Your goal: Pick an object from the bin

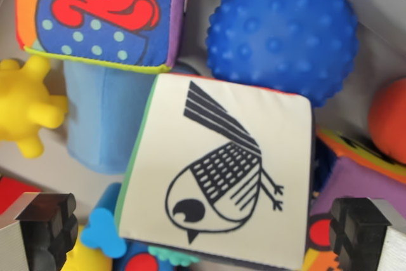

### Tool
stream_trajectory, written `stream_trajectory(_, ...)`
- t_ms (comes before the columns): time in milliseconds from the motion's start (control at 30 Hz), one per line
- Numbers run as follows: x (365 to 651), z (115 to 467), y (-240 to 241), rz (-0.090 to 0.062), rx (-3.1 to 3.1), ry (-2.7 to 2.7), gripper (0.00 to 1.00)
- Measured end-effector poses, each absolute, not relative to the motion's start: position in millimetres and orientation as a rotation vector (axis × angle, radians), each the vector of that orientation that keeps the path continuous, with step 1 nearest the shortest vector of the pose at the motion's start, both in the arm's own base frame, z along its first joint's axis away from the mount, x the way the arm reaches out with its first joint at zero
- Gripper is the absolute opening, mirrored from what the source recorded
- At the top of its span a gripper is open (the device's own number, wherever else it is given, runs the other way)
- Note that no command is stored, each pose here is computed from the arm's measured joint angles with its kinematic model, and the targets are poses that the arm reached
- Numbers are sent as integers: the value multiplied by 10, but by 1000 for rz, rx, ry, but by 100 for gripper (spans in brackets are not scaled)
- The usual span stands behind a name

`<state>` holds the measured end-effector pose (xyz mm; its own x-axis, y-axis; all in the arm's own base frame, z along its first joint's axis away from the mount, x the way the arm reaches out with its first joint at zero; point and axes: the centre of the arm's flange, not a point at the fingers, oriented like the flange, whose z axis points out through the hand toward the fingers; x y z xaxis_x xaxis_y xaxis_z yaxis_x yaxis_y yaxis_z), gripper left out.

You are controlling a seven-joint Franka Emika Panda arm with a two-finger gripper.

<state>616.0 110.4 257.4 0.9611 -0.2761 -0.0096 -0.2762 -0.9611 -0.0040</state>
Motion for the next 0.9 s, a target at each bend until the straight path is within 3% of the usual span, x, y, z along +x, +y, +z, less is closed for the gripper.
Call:
stream_trajectory(433,6155,2175,1101,14,-3106,436,100)
stream_trajectory(833,6152,2022,1096,12,-3107,437,100)
stream_trajectory(867,6152,2019,1097,12,-3107,437,0)
stream_trajectory(900,6152,2018,1098,12,-3107,437,0)
